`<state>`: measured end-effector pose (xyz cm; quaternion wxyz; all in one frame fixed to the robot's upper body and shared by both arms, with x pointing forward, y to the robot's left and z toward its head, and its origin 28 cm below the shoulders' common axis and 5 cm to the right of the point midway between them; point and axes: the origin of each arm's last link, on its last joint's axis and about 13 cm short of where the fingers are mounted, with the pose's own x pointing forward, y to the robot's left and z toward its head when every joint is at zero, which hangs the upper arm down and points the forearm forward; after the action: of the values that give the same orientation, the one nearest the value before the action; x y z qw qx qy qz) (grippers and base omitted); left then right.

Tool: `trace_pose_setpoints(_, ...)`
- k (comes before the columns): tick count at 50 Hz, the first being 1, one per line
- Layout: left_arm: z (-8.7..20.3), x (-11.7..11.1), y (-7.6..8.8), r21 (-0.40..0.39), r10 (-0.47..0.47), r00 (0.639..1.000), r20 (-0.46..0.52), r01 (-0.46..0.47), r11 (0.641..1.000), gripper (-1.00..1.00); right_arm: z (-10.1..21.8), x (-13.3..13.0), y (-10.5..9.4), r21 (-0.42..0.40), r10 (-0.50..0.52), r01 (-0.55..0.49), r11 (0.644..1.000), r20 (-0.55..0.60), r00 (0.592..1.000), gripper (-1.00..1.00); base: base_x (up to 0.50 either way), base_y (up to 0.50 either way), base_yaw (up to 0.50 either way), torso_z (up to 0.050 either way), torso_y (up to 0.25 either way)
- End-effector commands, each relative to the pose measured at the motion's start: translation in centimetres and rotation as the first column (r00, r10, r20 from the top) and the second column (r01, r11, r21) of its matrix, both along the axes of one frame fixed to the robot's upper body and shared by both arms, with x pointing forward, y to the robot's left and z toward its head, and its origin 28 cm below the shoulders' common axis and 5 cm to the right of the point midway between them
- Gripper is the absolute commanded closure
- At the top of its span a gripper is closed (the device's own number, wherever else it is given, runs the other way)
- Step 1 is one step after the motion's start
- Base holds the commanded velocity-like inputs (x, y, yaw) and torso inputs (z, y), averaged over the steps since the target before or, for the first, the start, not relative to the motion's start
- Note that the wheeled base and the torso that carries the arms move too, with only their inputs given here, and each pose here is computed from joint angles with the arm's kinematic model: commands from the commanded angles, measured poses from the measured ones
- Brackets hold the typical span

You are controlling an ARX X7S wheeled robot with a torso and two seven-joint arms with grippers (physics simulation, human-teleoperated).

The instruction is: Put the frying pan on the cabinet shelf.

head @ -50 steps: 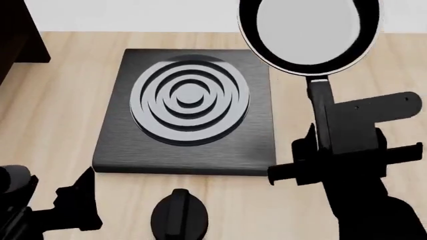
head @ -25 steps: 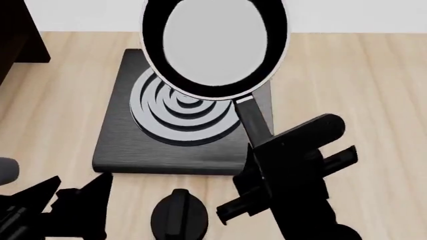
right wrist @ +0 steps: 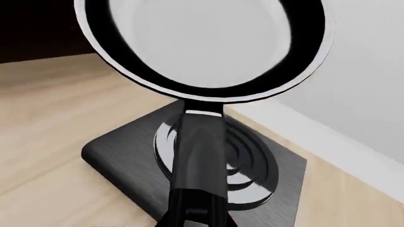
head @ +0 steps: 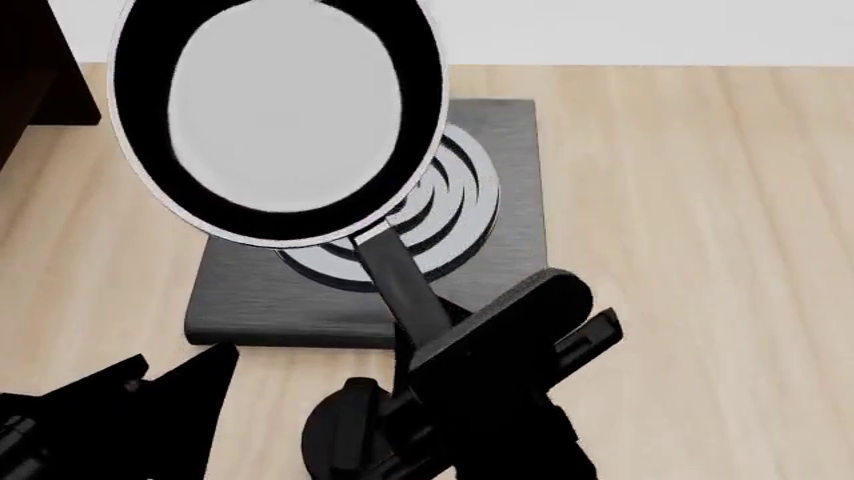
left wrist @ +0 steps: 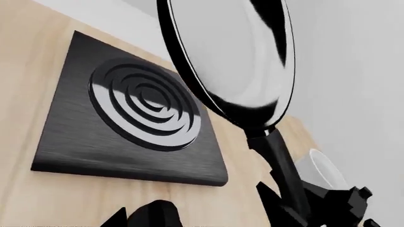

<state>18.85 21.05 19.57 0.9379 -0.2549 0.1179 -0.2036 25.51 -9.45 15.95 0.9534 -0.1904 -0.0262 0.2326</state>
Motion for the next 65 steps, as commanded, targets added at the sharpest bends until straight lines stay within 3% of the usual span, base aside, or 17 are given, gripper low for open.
trace_pose_setpoints(1,1.1,-0.5,0.0,-0.130,-0.046,0.999,-0.019,0.044,0.990,-1.00,1.2,-1.3,0.7,-0.033,0.062,-0.059,0.998,0.093,0.994,1.00,0.00,0.00,0.00,0.000,0.000)
trace_pose_setpoints(25,1.9,-1.3,-1.4,-0.208,-0.130,0.991,-0.044,0.118,0.971,-1.00,0.9,-3.2,2.4,-0.052,0.162,-0.158,0.986,0.110,0.981,1.00,0.00,0.00,0.00,0.000,0.001)
trace_pose_setpoints(65,2.0,-1.4,-1.8,-0.219,-0.137,0.988,-0.065,0.120,0.968,-1.00,1.0,-4.9,3.3,-0.070,0.249,-0.242,0.968,0.133,0.959,1.00,0.00,0.00,0.00,0.001,0.002)
